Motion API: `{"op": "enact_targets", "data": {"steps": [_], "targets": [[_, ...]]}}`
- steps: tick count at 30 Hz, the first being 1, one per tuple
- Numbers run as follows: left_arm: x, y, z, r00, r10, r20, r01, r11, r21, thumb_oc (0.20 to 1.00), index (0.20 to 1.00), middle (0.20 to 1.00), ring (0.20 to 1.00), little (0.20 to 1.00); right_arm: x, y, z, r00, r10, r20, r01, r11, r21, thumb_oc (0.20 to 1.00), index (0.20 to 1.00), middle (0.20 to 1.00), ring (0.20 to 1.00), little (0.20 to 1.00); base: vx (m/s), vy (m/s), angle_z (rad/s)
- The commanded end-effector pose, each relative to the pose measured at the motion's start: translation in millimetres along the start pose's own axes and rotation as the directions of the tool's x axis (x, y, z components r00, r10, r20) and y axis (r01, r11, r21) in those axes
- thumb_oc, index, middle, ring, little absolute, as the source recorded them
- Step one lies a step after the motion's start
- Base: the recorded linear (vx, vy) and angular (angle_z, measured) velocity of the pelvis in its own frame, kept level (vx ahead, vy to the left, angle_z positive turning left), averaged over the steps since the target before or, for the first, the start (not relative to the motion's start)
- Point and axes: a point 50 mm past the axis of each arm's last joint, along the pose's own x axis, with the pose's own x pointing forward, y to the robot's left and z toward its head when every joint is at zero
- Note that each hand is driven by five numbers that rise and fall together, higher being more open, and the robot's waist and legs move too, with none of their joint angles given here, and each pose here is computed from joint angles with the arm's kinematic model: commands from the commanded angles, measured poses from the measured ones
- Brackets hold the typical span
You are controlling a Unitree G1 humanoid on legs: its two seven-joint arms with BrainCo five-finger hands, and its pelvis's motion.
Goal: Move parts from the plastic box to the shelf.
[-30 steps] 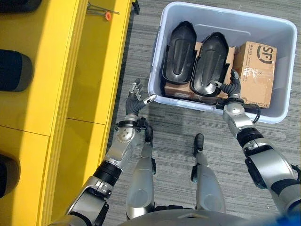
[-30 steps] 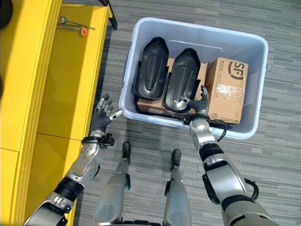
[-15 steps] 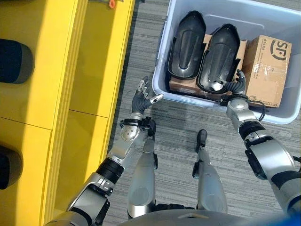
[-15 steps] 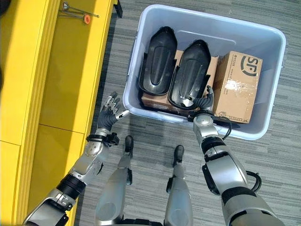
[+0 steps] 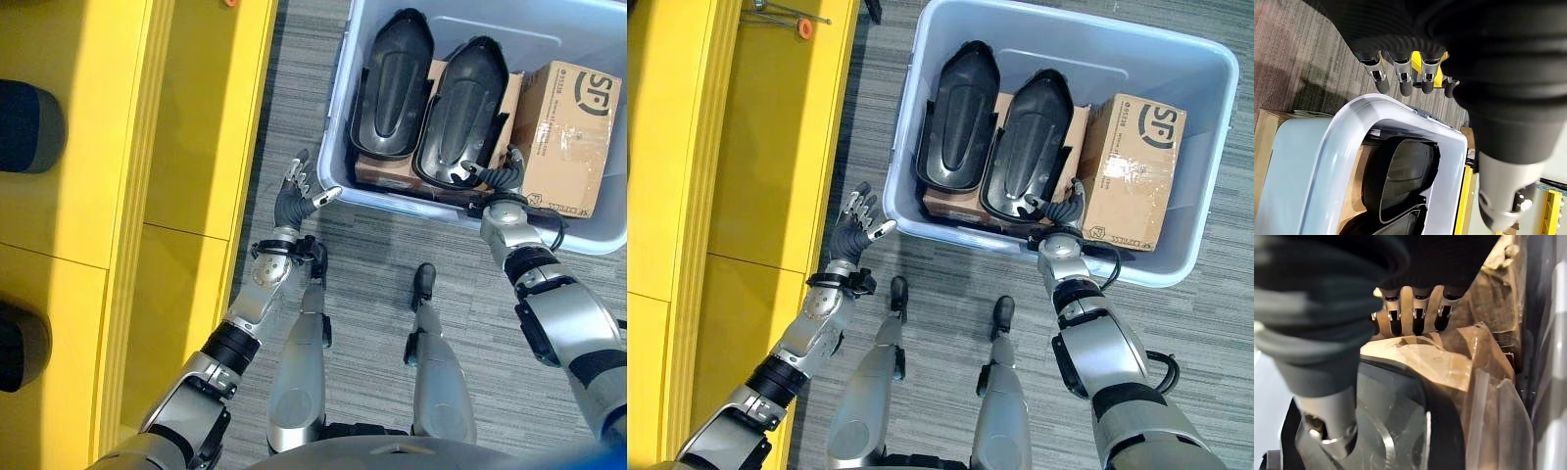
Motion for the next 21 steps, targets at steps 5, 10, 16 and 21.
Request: {"op": "enact_targets", "data": {"steps": [5,10,16,21], "targets": [[5,-19,22,0.990,-0.081,0.112,0.084,0.996,-0.026,1.000,1.000,1.000,1.000,1.000,15,-16,53,0.990,-0.051,0.131,0.046,0.998,0.040,1.000,1.000,1.000,1.000,1.000,0.00,0.001,0.01],[6,-18,22,0.991,-0.068,0.115,0.072,0.997,-0.030,1.000,1.000,1.000,1.000,1.000,14,-12,61,0.986,-0.048,0.158,0.041,0.998,0.049,1.000,1.000,1.000,1.000,1.000,0.04,-0.002,0.06],[6,-17,26,0.989,-0.066,0.131,0.070,0.997,-0.022,1.000,1.000,1.000,1.000,1.000,15,-13,69,0.983,-0.063,0.174,0.052,0.996,0.068,1.000,1.000,1.000,1.000,1.000,0.03,0.005,0.09],[6,-16,29,0.987,-0.073,0.143,0.074,0.997,-0.007,1.000,1.000,1.000,1.000,1.000,17,-19,76,0.980,-0.084,0.180,0.072,0.995,0.075,1.000,1.000,1.000,1.000,1.000,0.04,0.007,0.08]]}}
